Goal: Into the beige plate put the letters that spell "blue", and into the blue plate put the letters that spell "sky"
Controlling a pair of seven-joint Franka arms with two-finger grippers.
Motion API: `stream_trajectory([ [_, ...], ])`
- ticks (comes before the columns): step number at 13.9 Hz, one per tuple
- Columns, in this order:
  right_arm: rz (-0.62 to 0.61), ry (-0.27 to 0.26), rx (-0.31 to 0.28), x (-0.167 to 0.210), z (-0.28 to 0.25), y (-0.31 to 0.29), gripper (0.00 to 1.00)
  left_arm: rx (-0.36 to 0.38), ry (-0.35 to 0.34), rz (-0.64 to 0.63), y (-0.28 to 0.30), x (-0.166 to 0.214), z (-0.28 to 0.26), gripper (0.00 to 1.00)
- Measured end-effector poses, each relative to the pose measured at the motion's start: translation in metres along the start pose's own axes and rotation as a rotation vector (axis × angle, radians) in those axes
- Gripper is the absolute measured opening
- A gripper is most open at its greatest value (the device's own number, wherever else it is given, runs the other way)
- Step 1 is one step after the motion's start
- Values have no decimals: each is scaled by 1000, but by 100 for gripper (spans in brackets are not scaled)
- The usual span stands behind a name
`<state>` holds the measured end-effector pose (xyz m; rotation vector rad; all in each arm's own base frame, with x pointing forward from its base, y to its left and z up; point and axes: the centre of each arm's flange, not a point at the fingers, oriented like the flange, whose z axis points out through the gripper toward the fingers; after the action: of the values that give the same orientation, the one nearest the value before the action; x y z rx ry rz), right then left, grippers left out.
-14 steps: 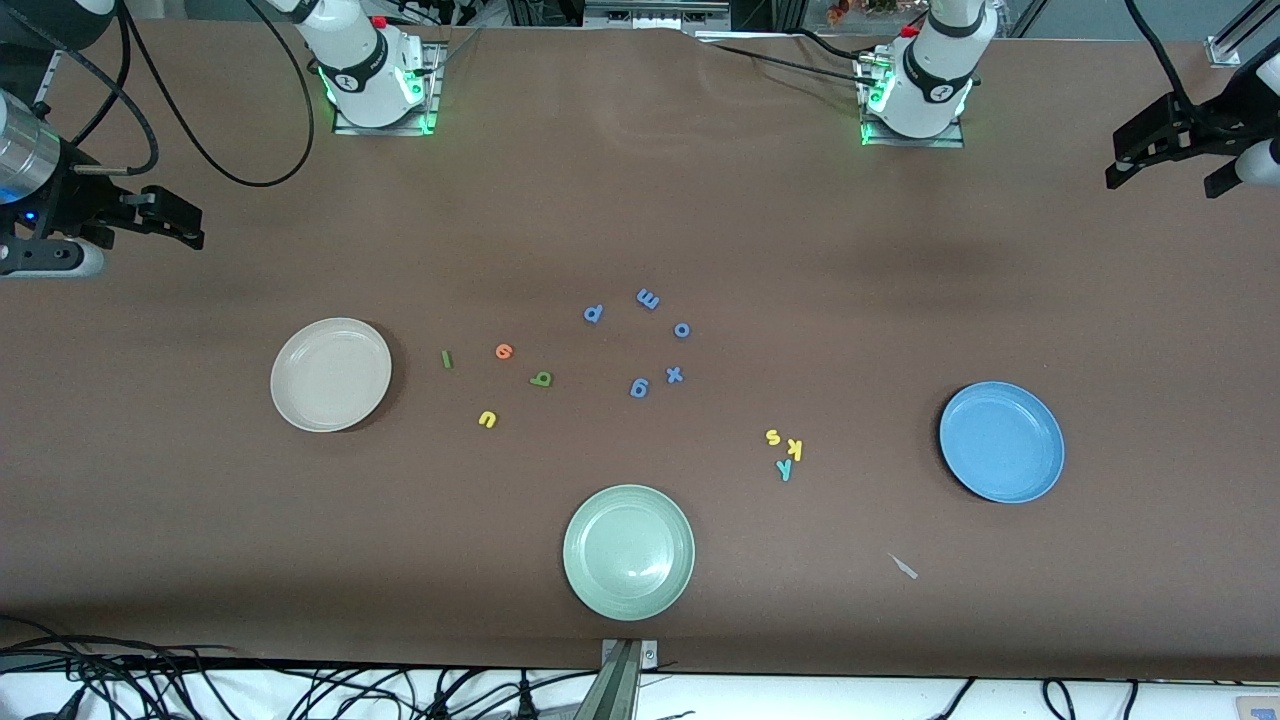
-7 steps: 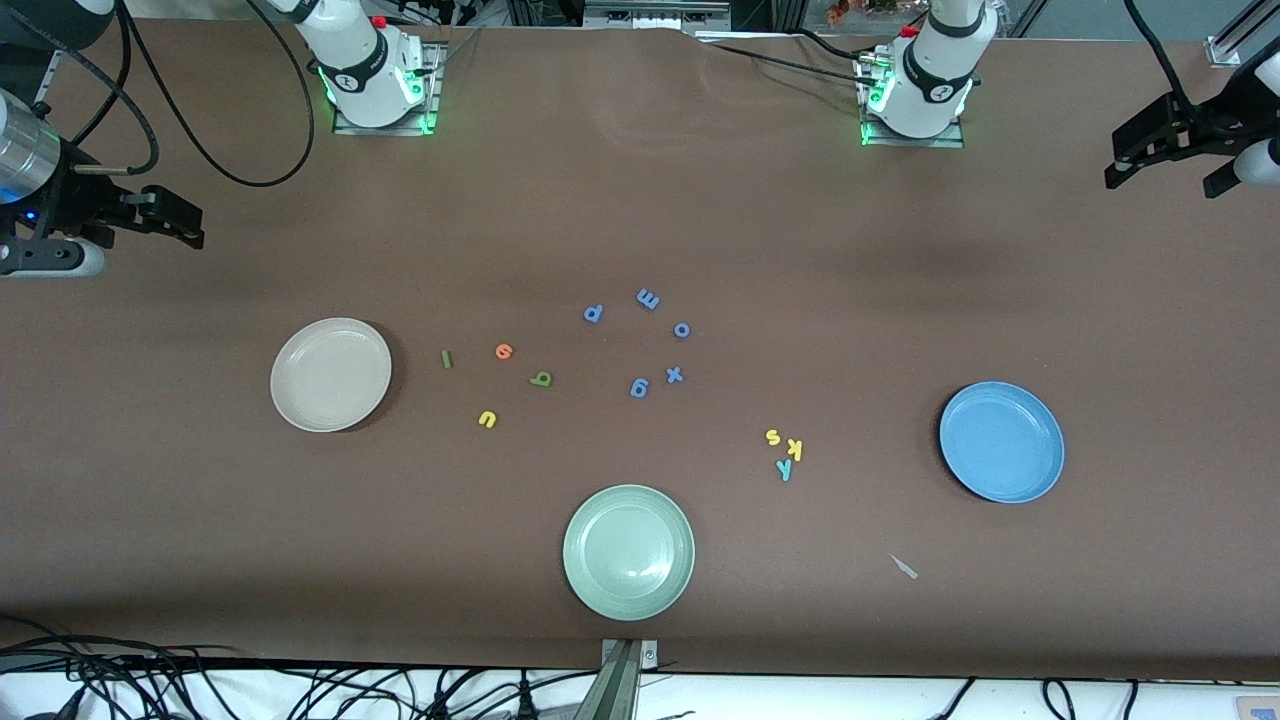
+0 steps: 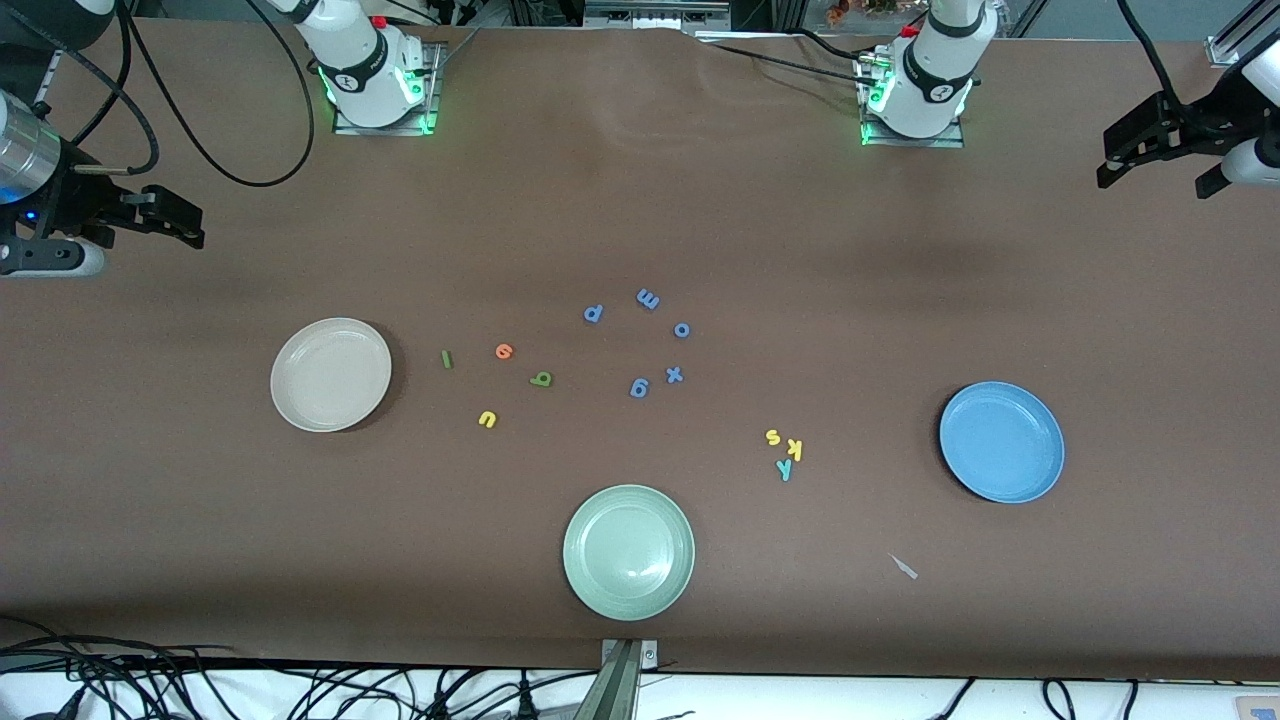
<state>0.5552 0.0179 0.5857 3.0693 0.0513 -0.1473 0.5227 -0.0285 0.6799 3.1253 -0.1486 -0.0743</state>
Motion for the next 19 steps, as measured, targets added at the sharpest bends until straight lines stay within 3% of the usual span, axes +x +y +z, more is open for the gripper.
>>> stream_trajectory([
  [8,0,0,0,0,0,0,100,-5,-17,3,-1,10,12,100],
  [19,0,-3,0,0,1,0,100,-21,20,48,20,40,34,100],
])
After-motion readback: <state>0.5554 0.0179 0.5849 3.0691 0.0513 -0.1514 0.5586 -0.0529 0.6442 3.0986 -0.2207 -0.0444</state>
